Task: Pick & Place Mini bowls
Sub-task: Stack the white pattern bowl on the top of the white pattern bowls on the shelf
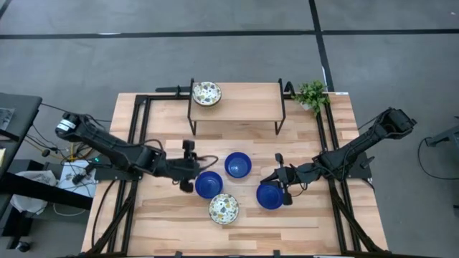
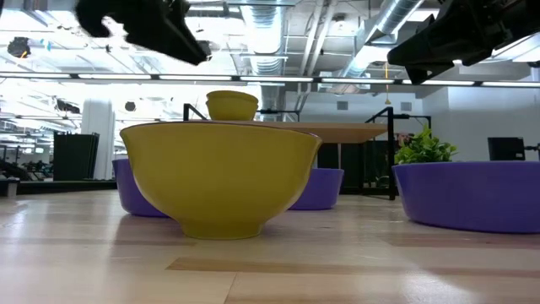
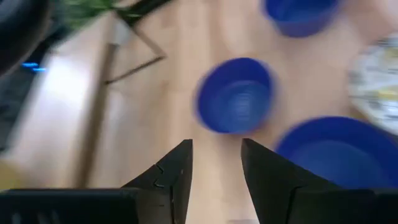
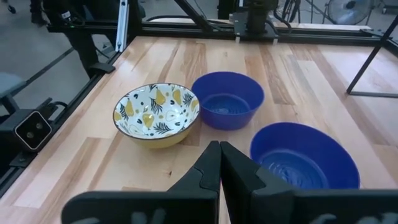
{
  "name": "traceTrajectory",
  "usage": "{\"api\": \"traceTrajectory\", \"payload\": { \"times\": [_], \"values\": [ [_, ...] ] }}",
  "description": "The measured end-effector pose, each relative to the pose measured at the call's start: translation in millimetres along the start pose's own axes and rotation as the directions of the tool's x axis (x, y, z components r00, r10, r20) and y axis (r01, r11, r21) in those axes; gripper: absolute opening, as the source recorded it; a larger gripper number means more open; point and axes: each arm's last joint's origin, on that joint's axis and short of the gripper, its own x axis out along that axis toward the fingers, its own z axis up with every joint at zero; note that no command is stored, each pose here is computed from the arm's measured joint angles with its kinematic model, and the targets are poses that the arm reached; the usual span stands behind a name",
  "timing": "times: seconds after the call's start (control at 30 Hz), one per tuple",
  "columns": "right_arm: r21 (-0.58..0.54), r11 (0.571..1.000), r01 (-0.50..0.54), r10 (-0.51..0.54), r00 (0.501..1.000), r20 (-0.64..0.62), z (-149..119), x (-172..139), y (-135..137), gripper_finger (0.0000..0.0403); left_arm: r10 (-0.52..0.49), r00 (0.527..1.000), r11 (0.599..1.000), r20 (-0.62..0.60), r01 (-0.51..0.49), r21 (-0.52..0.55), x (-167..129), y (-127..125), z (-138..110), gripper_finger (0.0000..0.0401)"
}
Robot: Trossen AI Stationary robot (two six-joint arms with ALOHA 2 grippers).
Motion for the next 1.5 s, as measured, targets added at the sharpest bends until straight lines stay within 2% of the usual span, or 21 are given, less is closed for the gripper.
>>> {"api": "traceTrajectory", "payload": {
  "times": [0.13,0.27,0.5,0.63,0.87,1.17,1.4,1.5],
  "values": [
    [0.015,1.000,0.000,0.000,1.000,0.000,0,0,0,0.0000,-0.175,0.984,0.982,0.021,0.176,-0.063,-1,-13,-5,0.0136],
    [0.015,1.000,-0.003,0.002,1.000,0.001,0,0,0,0.0000,-0.357,0.933,0.923,0.052,0.361,-0.131,-2,-20,-5,0.0145],
    [-0.022,0.999,-0.037,0.036,0.999,-0.016,6,4,3,0.0001,-0.495,0.865,0.837,0.081,0.500,-0.223,-4,-24,-4,0.0185],
    [-0.064,0.996,-0.054,0.049,0.996,-0.071,16,13,7,0.0024,-0.528,0.844,0.815,0.090,0.534,-0.228,-5,-25,-4,0.0200],
    [-0.084,0.996,-0.020,0.011,0.995,-0.103,40,34,5,0.0074,-0.528,0.843,0.813,0.100,0.536,-0.228,-5,-24,-3,0.0199],
    [-0.206,0.961,-0.184,0.161,0.979,-0.123,55,53,6,0.0072,-0.546,0.830,0.800,0.112,0.557,-0.226,-5,-25,-2,0.0191],
    [-0.227,0.953,-0.202,0.159,0.968,-0.196,45,77,10,0.0071,-0.544,0.830,0.799,0.124,0.557,-0.226,-5,-24,-1,0.0191],
    [-0.230,0.941,-0.248,0.200,0.956,-0.213,45,83,13,0.0071,-0.543,0.830,0.798,0.126,0.557,-0.229,-5,-24,0,0.0191]
  ]
}}
